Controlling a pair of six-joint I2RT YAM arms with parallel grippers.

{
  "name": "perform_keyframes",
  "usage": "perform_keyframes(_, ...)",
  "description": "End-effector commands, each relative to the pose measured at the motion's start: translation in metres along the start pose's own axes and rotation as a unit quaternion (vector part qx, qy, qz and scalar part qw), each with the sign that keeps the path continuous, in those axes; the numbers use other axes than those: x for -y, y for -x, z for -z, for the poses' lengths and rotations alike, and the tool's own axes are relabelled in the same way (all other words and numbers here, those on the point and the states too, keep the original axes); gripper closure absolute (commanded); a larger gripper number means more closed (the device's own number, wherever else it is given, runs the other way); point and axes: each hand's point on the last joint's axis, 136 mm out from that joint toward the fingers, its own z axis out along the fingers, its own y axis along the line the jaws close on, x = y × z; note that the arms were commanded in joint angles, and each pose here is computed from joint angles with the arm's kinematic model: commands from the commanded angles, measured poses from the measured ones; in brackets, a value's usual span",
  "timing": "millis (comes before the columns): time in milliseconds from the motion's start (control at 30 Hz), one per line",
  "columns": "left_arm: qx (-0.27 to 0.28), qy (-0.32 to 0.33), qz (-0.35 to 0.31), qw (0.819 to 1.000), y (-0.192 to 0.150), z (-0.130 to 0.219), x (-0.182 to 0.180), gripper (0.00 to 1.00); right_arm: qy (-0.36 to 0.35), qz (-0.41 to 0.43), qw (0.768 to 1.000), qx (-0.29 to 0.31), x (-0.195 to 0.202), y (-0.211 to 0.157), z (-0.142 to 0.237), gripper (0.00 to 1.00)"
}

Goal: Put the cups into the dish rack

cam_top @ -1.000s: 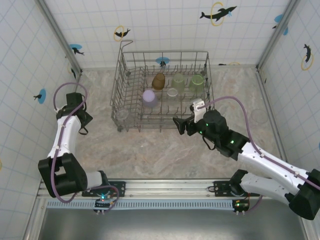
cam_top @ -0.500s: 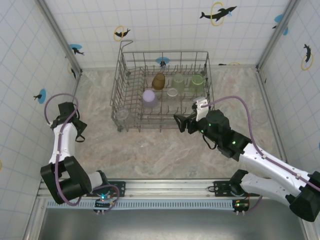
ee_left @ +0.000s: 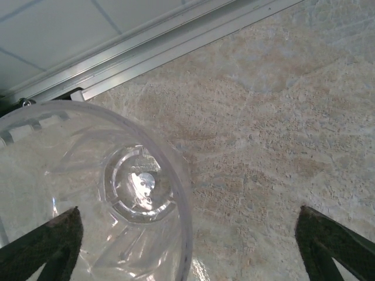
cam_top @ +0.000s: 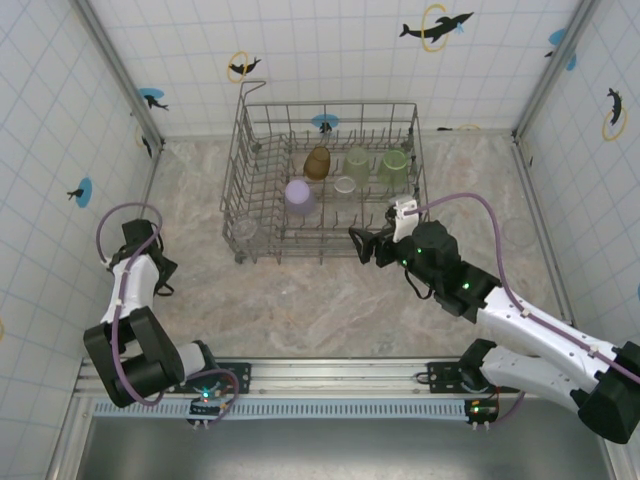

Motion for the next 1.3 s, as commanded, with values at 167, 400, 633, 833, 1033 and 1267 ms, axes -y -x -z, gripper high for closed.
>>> perform_keyframes(167, 0.005, 0.0, -0.006, 1.0, -0.001, -0.008, -0.001, 0.42, -0.003, -0.018, 0.999, 0.037, 0.004, 0.011, 0.007, 0.01)
perform_keyframes(400, 0.008, -0.016, -0.007, 1.0, 0.001, -0.004, 0.004, 0.93, -0.001, -0.024, 0.999, 0.038, 0.003, 0.012, 0.006, 0.01)
perform_keyframes(633, 0.003, -0.061, -0.032, 0.998, 0.001, 0.001, 0.019, 1.0, 0.005, -0.029, 0.999, 0.027, 0.0, 0.008, 0.001, 0.01)
perform_keyframes(833, 0.021, -0.084, -0.034, 0.996, 0.011, 0.01, 0.026, 1.0, 0.008, -0.036, 0.999, 0.018, -0.001, 0.003, -0.002, 0.01)
perform_keyframes(1033, 0.028, -0.147, -0.016, 0.989, 0.019, 0.024, 0.048, 1.0, 0.009, -0.042, 0.999, 0.008, -0.002, 0.001, -0.006, 0.01)
perform_keyframes(1267, 0.049, -0.199, -0.002, 0.979, 0.037, 0.042, 0.067, 1.0, 0.015, -0.049, 0.999, 0.004, -0.004, -0.002, -0.008, 0.01)
